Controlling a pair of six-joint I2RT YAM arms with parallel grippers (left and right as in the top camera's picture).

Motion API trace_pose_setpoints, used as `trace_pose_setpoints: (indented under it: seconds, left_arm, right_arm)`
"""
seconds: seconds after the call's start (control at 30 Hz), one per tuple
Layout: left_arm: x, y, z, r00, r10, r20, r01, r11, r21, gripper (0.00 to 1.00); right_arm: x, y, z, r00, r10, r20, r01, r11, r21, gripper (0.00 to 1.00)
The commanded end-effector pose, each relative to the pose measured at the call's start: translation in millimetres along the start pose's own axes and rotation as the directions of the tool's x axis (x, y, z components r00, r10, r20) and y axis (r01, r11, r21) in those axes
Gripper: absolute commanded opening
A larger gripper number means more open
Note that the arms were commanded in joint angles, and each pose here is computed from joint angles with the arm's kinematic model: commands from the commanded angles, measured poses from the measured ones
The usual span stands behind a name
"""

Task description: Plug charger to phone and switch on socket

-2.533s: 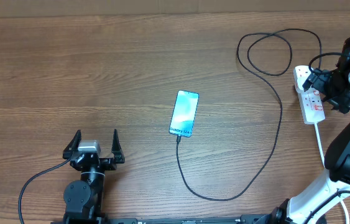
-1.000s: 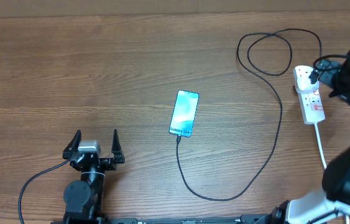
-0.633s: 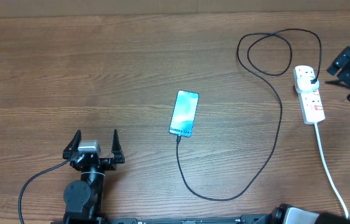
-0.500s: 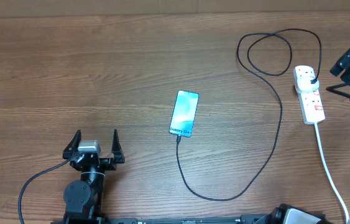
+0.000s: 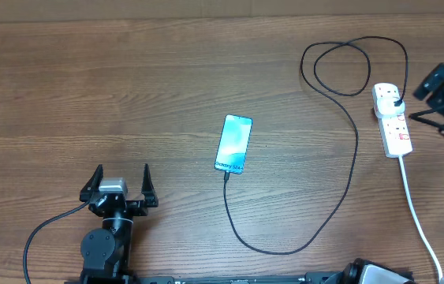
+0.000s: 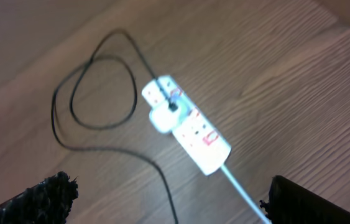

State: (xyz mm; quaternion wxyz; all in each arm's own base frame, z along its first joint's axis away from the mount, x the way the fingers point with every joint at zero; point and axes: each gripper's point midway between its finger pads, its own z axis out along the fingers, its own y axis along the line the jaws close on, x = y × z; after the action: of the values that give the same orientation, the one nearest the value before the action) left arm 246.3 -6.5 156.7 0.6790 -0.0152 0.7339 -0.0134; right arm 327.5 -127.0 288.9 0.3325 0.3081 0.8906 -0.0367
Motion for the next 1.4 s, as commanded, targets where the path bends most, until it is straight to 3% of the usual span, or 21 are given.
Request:
trace_pose_setpoints:
  seconds: [0.0, 0.37, 0.77, 1.1, 1.37]
  left_arm:
    - [-0.7, 0.2, -0.3, 1.0, 0.024, 0.007, -0.024, 1.0, 0.002, 1.0]
    - [-0.8, 0.2, -0.3, 1.0, 0.024, 0.008, -0.024, 1.0, 0.002, 1.0]
    - [-0.7, 0.2, -0.3, 1.0, 0.024, 0.007, -0.024, 1.0, 0.002, 1.0]
    - [-0.8, 0.2, -0.3, 1.0, 0.024, 0.008, -0.024, 1.0, 0.002, 1.0]
    - [-0.7, 0.2, -0.3, 1.0, 0.024, 0.007, -0.024, 1.0, 0.002, 1.0]
  right_arm:
    - [19.7, 14.6, -2.2, 0.999, -0.05, -0.021, 0.05, 0.998, -0.028, 1.0]
    - [69.2, 62.5, -2.7, 0.974, -0.219, -0.056, 0.21, 0.969, -0.127, 1.0]
    - [114.1, 64.4, 37.1, 0.959, -0.235, -0.155, 0.207, 0.962, -0.179, 1.0]
    - [175.8, 73.3, 88.8, 0.945, -0.243, -0.218, 0.17, 0.936, -0.307, 1.0]
    - [209.2, 56.4, 93.7, 0.913, -0.253, -0.32, 0.166, 0.947, -0.275, 1.0]
